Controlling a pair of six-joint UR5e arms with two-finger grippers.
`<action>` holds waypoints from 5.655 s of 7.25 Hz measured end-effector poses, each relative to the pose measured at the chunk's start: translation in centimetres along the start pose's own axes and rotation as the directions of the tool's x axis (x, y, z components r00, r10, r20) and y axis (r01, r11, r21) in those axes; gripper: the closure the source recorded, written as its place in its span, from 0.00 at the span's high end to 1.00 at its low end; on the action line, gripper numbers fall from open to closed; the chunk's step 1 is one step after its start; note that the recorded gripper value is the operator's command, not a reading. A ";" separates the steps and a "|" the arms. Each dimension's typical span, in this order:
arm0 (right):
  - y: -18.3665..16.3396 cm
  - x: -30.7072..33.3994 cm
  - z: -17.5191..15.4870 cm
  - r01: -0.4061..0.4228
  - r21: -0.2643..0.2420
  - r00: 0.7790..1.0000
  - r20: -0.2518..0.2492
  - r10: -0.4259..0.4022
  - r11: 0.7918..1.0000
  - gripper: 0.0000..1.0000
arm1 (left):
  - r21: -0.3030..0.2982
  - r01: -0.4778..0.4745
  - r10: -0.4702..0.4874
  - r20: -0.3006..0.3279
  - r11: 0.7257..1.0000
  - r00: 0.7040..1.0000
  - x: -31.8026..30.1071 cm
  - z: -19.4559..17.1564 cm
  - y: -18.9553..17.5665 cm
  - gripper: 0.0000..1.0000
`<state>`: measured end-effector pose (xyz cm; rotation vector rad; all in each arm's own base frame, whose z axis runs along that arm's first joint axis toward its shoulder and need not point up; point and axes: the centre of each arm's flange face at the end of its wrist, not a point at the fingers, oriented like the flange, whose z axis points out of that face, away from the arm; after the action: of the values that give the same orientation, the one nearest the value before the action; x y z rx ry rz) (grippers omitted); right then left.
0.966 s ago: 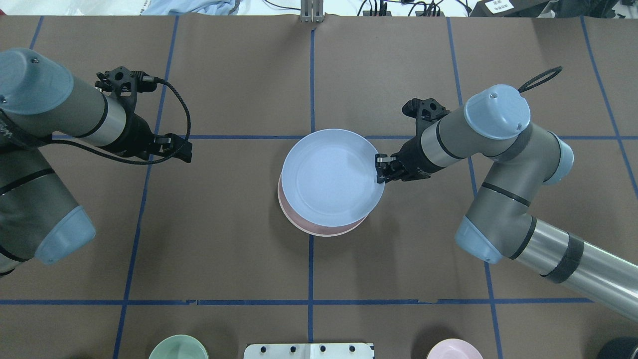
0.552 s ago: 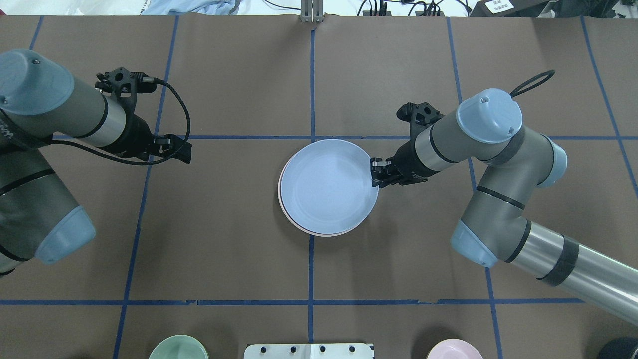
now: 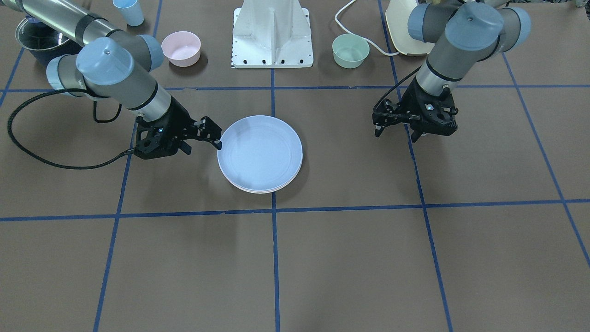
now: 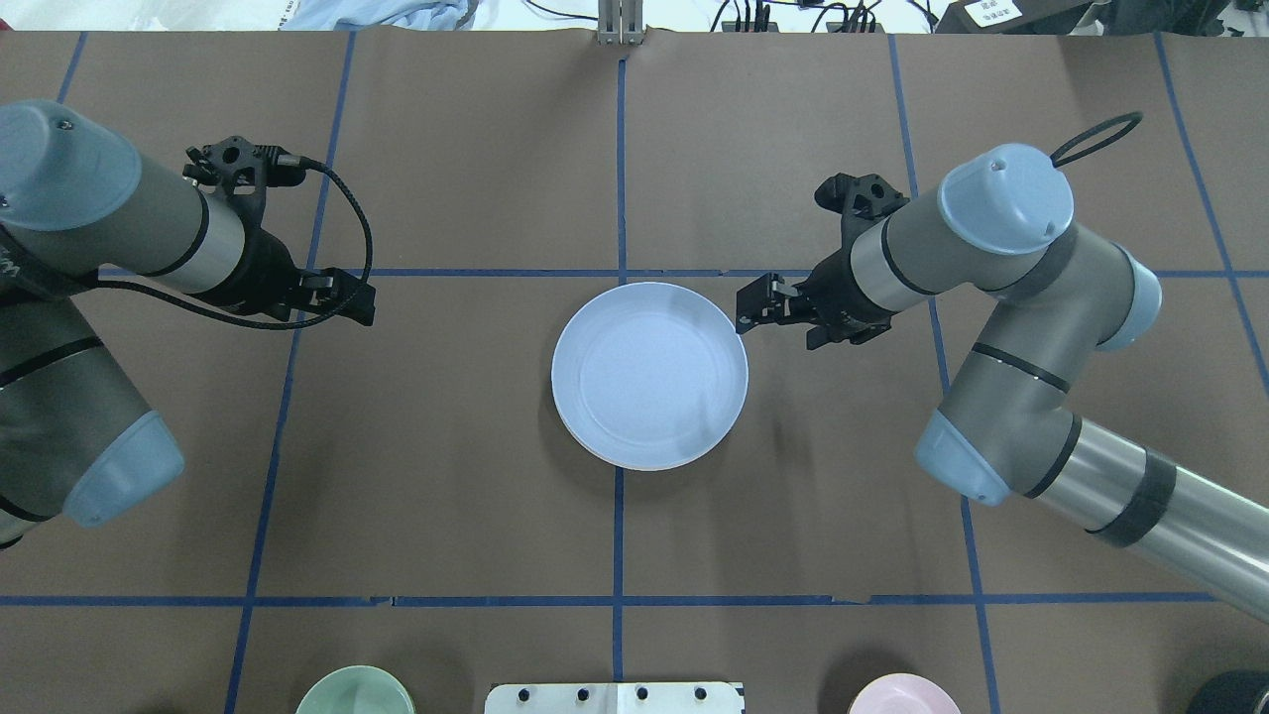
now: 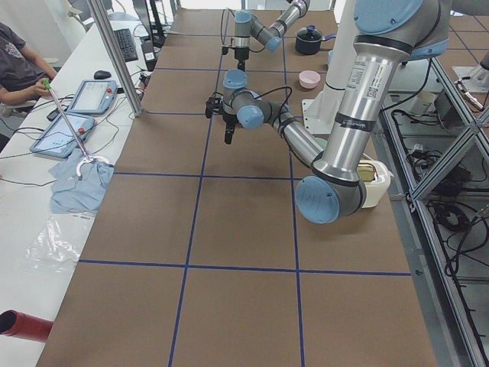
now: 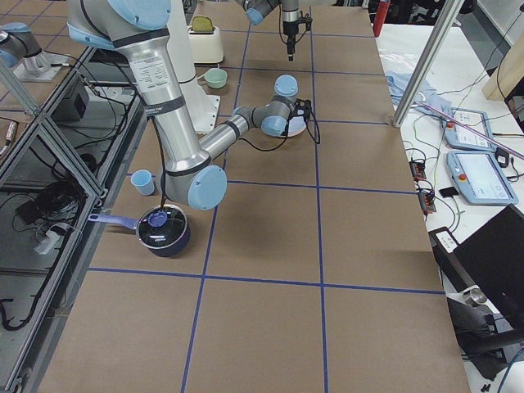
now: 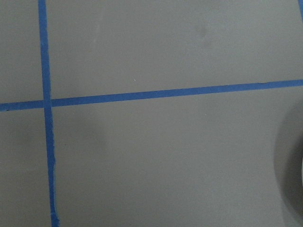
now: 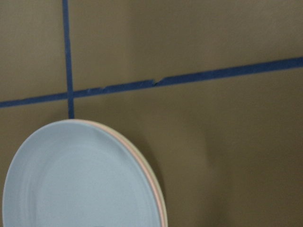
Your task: Stack three plates with pink and blue
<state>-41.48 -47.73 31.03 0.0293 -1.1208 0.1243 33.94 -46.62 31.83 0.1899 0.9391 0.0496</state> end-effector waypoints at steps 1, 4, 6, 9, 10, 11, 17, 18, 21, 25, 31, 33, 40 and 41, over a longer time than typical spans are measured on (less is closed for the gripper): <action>-1.5 1.5 -2.2 -0.005 0.020 0.999 -0.047 0.006 1.000 1.00 | 0.011 -0.032 0.032 0.013 0.999 0.999 -1.8 -0.8 -0.3 1.00; -3.9 10.7 -8.6 0.142 -0.008 0.957 -0.256 -0.139 0.990 1.00 | 0.047 -0.185 0.179 0.112 0.982 0.978 -11.6 -4.8 -1.7 1.00; -4.8 20.6 -13.3 0.270 -0.074 0.894 -0.350 -0.279 0.960 1.00 | 0.036 -0.325 0.310 0.217 0.945 0.926 -21.4 -8.8 -2.2 1.00; -3.0 34.1 -18.9 0.316 -0.172 0.864 -0.354 -0.358 0.933 1.00 | -0.051 -0.412 0.410 0.257 0.910 0.875 -37.8 -12.8 -1.3 1.00; -1.9 36.5 -19.5 0.299 -0.184 0.870 -0.351 -0.346 0.936 1.00 | -0.060 -0.390 0.392 0.248 0.919 0.886 -40.3 -12.5 -0.7 1.00; -1.6 37.9 -20.4 0.285 -0.175 0.875 -0.354 -0.331 0.942 1.00 | -0.063 -0.368 0.372 0.250 0.928 0.894 -42.0 -12.2 -0.3 1.00; -0.8 45.8 -23.3 0.073 -0.139 0.925 -0.361 -0.119 0.988 1.00 | -0.136 -0.178 0.208 0.262 0.975 0.942 -48.0 -12.6 2.9 1.00; -0.8 47.2 -24.5 0.029 -0.117 0.944 -0.325 -0.066 0.993 1.00 | -0.151 -0.148 0.184 0.262 0.977 0.947 -48.3 -12.8 3.2 1.00; -0.6 49.7 -28.1 -0.038 -0.035 0.957 -0.289 0.026 0.999 1.00 | -0.176 -0.107 0.148 0.238 0.978 0.960 -49.1 -12.3 4.0 1.00; -0.5 50.4 -29.6 -0.051 0.000 0.957 -0.285 0.049 0.999 1.00 | -0.171 -0.110 0.144 0.203 0.979 0.969 -48.6 -12.3 4.0 1.00; -0.3 50.7 -29.6 -0.055 0.002 0.956 -0.288 0.053 0.998 1.00 | -0.155 -0.035 0.058 0.148 0.987 0.987 -48.1 -12.0 4.1 1.00; -0.3 50.8 -29.6 -0.054 0.003 0.955 -0.290 0.053 0.999 1.00 | -0.135 0.075 -0.058 0.124 0.988 0.991 -47.6 -12.0 4.0 1.00; -0.4 50.7 -29.6 -0.053 0.004 0.956 -0.288 0.052 0.999 1.00 | -0.129 0.097 -0.082 0.120 0.987 0.989 -47.6 -11.9 4.0 1.00; -0.4 50.7 -29.6 -0.053 0.004 0.956 -0.288 0.052 0.999 1.00 | -0.129 0.097 -0.081 0.120 0.987 0.989 -47.6 -11.9 4.0 1.00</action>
<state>6.85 -41.26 63.73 -0.0222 -0.8298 0.1686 -3.61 -47.01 63.63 0.0251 0.8258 0.0191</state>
